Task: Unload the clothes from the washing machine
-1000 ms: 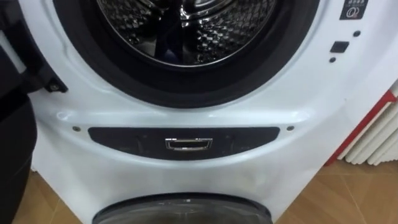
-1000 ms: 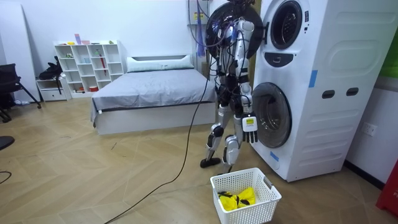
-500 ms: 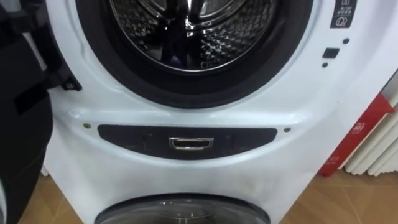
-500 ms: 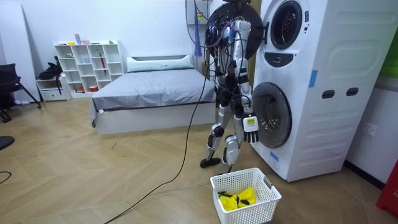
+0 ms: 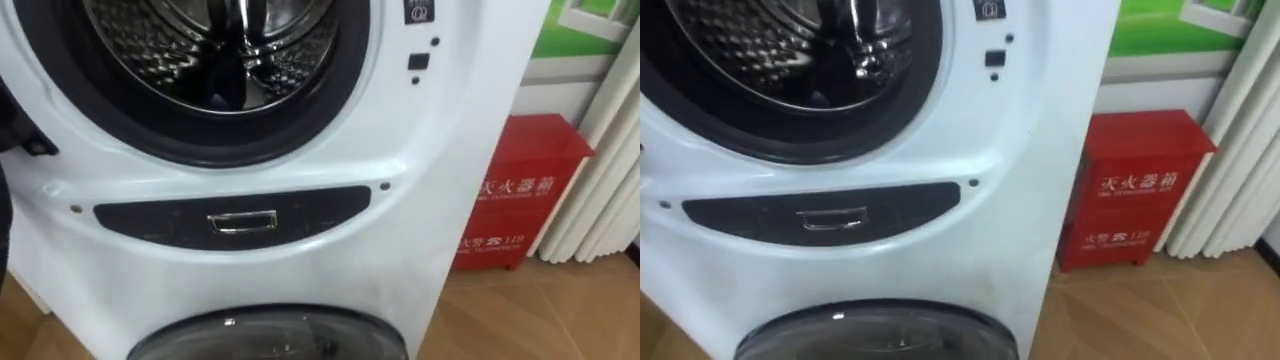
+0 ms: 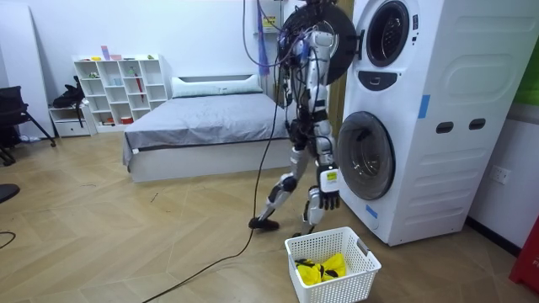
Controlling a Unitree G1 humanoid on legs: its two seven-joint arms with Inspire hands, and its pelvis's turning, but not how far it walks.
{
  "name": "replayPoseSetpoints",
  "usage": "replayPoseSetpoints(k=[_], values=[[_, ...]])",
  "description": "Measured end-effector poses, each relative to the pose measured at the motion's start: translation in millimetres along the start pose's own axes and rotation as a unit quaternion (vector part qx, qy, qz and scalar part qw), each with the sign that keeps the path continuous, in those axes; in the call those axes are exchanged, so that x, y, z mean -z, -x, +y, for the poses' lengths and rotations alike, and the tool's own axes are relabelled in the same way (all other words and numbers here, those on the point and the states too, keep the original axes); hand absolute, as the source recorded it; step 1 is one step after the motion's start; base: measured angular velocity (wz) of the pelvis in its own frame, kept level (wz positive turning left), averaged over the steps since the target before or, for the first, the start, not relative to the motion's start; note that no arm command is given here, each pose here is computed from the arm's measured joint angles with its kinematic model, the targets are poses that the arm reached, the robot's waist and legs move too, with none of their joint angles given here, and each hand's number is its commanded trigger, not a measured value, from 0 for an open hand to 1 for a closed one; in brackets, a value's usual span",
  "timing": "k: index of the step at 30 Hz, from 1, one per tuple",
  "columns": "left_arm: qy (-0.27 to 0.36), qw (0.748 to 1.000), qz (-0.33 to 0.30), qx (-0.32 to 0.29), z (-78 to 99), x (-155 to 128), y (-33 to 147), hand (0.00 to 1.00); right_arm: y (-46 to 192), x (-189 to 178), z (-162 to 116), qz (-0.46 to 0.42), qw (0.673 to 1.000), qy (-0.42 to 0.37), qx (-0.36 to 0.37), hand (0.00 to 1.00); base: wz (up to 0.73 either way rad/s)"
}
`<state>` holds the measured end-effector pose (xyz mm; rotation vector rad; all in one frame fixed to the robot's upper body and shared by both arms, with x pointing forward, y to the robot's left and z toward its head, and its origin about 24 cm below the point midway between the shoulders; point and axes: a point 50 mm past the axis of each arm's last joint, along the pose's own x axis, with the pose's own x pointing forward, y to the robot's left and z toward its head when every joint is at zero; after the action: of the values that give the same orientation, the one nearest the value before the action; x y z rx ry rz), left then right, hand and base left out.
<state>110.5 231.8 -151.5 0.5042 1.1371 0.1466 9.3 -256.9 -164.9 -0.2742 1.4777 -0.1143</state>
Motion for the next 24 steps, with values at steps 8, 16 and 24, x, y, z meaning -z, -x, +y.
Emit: replayPoseSetpoints(k=[8,16,24], values=[[0.005,0.999,0.039,0.014,-6.2,21.4,3.0,0.00,0.1,11.9,11.6,0.038,0.999,0.000,-0.018,0.00,0.00],[0.048,0.994,0.100,0.005,-0.9,59.2,10.6,0.00,2.2,27.7,7.1,0.066,0.998,-0.022,-0.006,0.00,0.10],[0.163,0.977,0.129,-0.041,6.2,68.5,12.1,0.00,0.8,16.6,3.4,0.050,0.998,-0.027,0.003,0.00,-0.34]])
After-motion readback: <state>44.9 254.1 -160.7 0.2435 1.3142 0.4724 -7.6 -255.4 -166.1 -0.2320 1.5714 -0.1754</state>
